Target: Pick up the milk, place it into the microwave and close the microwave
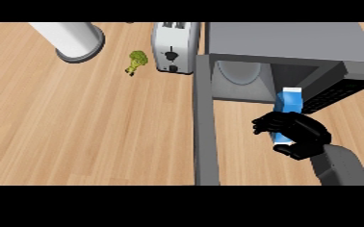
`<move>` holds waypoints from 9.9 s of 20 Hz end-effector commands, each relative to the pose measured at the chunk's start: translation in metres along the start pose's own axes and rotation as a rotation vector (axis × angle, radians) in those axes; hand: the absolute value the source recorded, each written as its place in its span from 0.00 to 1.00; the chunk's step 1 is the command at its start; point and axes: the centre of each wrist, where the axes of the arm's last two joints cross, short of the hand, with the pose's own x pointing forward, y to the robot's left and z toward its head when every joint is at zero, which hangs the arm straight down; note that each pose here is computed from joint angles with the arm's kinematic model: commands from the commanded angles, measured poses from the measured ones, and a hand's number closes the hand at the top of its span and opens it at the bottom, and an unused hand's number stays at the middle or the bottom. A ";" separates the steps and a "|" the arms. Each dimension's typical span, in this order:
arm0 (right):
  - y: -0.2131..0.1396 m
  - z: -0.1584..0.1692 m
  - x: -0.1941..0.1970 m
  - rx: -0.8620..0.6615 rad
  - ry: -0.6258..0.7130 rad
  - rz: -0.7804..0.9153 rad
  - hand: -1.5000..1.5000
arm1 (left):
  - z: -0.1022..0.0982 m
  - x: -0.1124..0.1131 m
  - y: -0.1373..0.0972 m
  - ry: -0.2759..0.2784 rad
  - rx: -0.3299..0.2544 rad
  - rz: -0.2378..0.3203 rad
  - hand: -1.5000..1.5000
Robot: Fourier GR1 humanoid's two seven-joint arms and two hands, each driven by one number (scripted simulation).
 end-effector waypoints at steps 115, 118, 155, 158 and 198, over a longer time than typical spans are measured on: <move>-0.040 -0.177 0.156 -1.162 -0.248 0.827 0.00 | -0.050 0.008 0.043 0.044 -0.190 0.002 0.00; -0.032 -0.190 0.158 -1.113 -0.285 0.834 0.00 | -0.054 0.007 0.042 0.016 -0.174 -0.007 0.00; -0.019 -0.147 0.010 -0.785 -0.432 0.263 0.00 | -0.049 -0.100 -0.027 0.221 -0.521 0.109 0.00; -0.021 -0.134 0.000 -0.756 -0.436 0.222 0.00 | -0.068 -0.103 -0.035 0.236 -0.495 0.057 0.00; 0.103 0.132 -0.036 -0.698 -0.543 0.267 0.00 | -0.100 -0.226 -0.239 0.320 -0.821 -0.108 1.00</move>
